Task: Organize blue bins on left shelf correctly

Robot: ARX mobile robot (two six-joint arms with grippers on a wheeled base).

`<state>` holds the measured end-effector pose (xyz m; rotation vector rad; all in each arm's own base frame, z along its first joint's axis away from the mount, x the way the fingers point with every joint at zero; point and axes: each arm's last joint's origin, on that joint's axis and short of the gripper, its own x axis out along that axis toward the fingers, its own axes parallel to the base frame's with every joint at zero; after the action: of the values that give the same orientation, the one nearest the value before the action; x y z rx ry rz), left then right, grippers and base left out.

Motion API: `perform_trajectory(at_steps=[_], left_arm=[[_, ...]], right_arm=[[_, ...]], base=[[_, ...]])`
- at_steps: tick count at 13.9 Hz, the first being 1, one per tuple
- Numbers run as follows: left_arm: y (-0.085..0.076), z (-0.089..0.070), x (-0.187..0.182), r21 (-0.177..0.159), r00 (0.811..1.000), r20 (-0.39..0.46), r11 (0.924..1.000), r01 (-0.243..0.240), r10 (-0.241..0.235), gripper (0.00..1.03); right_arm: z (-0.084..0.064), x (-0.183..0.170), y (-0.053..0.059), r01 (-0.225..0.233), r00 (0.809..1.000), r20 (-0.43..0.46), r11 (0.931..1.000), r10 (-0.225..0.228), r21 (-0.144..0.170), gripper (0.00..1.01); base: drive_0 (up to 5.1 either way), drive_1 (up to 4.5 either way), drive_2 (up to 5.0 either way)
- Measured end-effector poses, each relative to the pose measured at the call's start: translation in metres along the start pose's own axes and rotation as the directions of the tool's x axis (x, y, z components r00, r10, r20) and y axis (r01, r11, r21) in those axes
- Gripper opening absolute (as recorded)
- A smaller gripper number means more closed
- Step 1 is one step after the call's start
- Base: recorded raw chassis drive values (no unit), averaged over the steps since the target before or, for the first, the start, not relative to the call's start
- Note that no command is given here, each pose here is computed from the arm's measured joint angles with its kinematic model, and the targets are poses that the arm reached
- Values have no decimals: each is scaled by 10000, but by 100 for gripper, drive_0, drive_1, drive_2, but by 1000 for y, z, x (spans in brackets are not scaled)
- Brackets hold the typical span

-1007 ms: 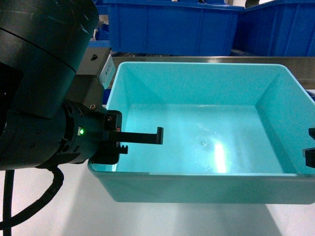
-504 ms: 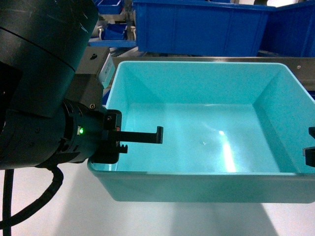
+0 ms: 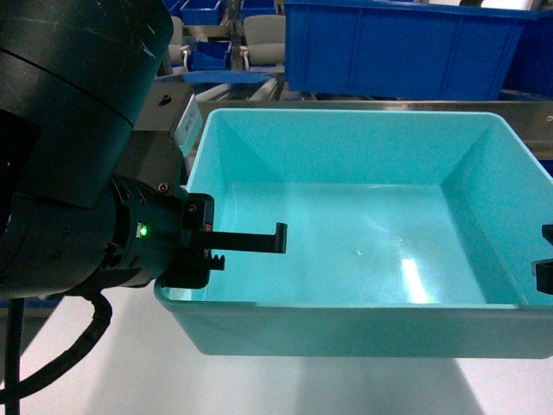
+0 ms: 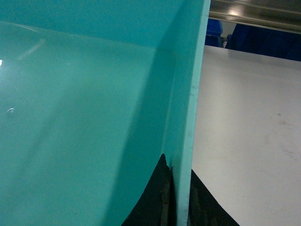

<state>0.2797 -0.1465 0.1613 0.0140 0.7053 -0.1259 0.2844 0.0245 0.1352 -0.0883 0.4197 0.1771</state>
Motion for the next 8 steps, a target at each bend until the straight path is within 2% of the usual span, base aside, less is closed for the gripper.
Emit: perform_trajectory(at_steps=[8], left_arm=[[0,0,0,6,10000,-7,10000,-2,2,2]], right_arm=[[0,0,0,-3,10000,-38,10000,3,2,2]], base=[[-500,246,246]])
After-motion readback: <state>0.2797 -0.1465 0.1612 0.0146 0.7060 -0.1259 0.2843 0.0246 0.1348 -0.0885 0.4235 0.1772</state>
